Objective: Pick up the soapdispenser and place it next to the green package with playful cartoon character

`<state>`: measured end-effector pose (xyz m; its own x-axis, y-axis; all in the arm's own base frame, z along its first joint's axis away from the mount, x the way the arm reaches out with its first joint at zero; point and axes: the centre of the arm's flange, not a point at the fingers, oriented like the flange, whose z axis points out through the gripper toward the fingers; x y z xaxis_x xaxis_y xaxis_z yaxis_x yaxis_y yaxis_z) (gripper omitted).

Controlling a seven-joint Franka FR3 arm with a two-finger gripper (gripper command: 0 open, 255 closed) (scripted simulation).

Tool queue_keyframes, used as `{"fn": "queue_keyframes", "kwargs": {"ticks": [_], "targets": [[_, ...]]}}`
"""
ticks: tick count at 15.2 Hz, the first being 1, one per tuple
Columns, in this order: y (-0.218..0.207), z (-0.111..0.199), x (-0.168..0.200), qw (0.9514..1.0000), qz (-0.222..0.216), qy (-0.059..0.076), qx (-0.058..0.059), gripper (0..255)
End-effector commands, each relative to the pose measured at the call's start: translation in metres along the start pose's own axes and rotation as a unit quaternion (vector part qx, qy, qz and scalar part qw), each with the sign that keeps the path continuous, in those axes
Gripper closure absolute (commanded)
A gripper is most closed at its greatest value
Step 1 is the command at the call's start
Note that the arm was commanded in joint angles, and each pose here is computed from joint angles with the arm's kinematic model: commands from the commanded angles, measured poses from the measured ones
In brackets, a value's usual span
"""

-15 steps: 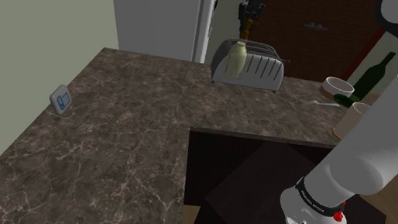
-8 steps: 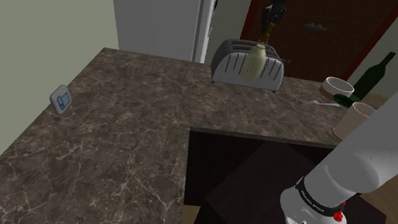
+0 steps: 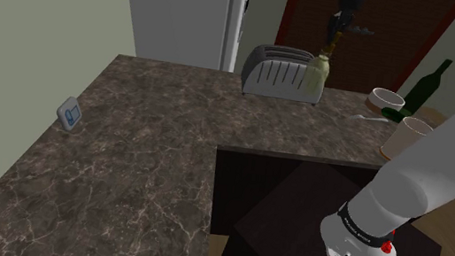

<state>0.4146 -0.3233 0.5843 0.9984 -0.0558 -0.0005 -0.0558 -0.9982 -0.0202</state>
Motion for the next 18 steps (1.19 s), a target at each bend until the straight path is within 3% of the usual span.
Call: {"fn": "queue_keyframes", "kwargs": {"ticks": [1, 18], "targets": [[0.024, 0.000, -0.019, 1.0000, -0.001, 0.000, 0.000, 255], [0.190, -0.004, -0.170, 1.0000, -0.001, 0.000, 0.000, 255]]}}
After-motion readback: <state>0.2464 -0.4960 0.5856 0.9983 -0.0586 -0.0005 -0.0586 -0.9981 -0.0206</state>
